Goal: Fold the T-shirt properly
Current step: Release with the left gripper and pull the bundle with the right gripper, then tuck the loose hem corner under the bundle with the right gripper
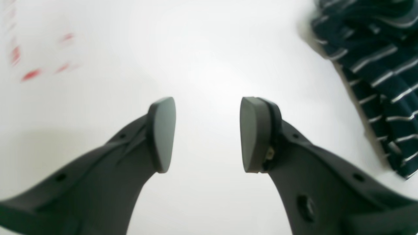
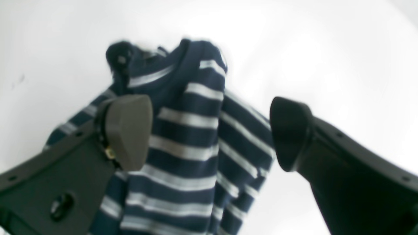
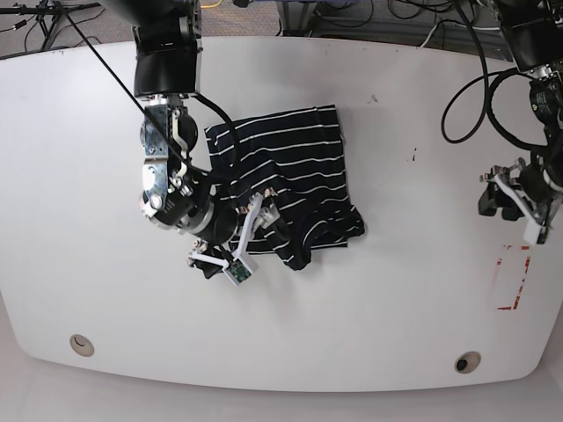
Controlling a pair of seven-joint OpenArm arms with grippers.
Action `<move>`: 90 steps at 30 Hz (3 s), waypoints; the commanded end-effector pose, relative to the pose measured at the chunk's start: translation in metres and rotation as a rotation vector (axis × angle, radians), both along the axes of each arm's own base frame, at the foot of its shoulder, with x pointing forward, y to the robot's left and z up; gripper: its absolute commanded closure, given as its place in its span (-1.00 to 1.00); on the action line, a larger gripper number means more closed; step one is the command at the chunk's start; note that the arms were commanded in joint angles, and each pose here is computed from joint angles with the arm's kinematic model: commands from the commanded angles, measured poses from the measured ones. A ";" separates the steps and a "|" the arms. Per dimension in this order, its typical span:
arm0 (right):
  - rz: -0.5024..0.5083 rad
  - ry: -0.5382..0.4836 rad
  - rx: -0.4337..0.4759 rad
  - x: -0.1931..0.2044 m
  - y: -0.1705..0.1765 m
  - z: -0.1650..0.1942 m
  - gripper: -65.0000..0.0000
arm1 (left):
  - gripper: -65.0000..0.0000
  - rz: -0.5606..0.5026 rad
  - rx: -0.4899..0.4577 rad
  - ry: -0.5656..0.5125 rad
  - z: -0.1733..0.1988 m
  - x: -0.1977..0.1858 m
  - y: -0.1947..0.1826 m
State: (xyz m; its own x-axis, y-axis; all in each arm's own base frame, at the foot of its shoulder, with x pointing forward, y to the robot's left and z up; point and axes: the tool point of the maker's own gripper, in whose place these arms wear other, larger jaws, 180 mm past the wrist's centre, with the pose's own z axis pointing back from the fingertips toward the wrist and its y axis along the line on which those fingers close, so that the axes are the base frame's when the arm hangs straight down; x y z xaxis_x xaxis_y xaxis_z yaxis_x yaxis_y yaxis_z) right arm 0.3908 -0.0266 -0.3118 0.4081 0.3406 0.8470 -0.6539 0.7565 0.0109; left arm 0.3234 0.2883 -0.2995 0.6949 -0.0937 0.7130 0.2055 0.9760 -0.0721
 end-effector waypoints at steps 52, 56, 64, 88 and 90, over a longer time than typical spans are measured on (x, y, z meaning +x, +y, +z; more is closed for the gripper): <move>-0.116 -0.124 0.201 0.016 -0.049 0.060 1.00 | 0.08 -0.007 -0.015 0.073 -0.024 -0.029 -0.002; -0.114 -0.123 0.182 0.016 -0.054 0.058 0.97 | 0.08 -0.034 -0.016 0.086 -0.028 -0.029 -0.011; -0.116 -0.083 0.249 0.017 -0.032 0.050 -0.30 | 0.08 -0.045 -0.016 0.092 -0.030 -0.030 -0.014; -0.154 0.185 0.444 0.048 0.005 -0.030 -0.37 | 0.08 -0.045 -0.019 0.098 -0.031 -0.032 -0.014; -0.121 0.194 0.427 0.043 0.015 -0.032 -0.37 | 0.08 -0.045 -0.019 0.098 -0.031 -0.032 -0.014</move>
